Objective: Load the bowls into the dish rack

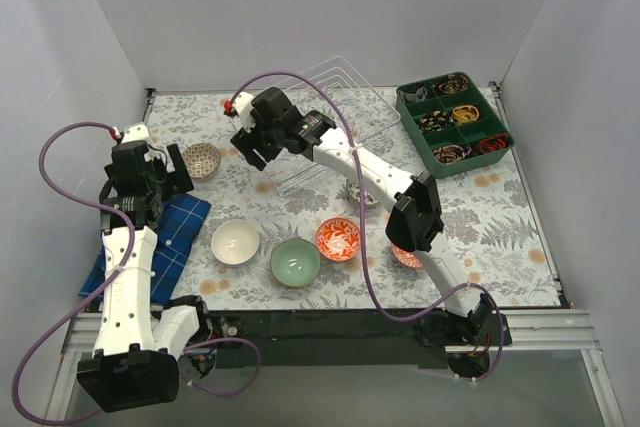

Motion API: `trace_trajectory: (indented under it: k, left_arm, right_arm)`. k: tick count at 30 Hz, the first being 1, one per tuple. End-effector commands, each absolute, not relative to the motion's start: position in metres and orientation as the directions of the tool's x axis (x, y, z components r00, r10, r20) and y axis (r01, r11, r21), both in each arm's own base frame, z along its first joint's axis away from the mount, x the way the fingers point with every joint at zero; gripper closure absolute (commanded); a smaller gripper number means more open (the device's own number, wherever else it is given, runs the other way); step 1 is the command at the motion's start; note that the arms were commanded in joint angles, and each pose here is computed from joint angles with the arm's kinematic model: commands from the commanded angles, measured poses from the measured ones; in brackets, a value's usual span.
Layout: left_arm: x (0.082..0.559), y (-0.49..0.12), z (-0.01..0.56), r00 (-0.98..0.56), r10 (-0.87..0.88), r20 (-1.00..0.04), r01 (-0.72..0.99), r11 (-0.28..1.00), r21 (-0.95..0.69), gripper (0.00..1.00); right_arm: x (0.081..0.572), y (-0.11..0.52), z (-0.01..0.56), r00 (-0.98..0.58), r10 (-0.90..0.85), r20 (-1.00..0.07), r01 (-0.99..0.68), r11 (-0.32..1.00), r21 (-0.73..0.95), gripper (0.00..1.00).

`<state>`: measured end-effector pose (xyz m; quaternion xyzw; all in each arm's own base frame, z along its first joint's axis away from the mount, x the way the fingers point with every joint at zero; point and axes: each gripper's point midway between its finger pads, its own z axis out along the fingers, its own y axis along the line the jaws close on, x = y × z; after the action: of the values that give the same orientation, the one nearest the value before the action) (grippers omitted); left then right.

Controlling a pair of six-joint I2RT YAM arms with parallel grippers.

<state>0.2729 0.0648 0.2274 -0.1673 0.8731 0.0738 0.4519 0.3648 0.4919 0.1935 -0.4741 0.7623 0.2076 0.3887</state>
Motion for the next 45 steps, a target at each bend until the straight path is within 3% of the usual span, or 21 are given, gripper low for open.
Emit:
trace_trajectory:
  k: [1, 21, 29, 33, 45]
  left_arm:
    - [0.27, 0.072, 0.242, -0.509, -0.202, -0.836, -0.373, 0.928, 0.003, 0.02]
    - [0.256, 0.074, 0.235, -0.522, -0.213, -0.826, -0.398, 0.917, 0.015, 0.02]
    - [0.254, 0.072, 0.239, -0.502, -0.21, -0.839, -0.392, 0.92, 0.005, 0.02]
    - [0.256, 0.071, 0.247, -0.461, -0.196, -0.866, -0.378, 0.926, -0.008, 0.02]
    - [0.251, 0.065, 0.268, -0.378, -0.16, -0.912, -0.338, 0.941, -0.025, 0.02]
  right_arm:
    - [0.365, 0.513, 0.209, -0.239, -0.494, -0.836, -0.881, 0.472, -0.027, 0.29]
    - [0.386, 0.514, 0.151, -0.32, -0.522, -0.79, -0.798, 0.598, -0.072, 0.46]
    - [0.368, 0.516, 0.155, -0.26, -0.576, -0.775, -0.81, 0.567, -0.149, 0.73]
    - [0.357, 0.508, 0.169, -0.213, -0.609, -0.764, -0.812, 0.545, -0.208, 0.99]
    - [0.33, 0.458, 0.154, -0.116, -0.77, -0.627, -0.836, 0.417, -0.358, 0.99]
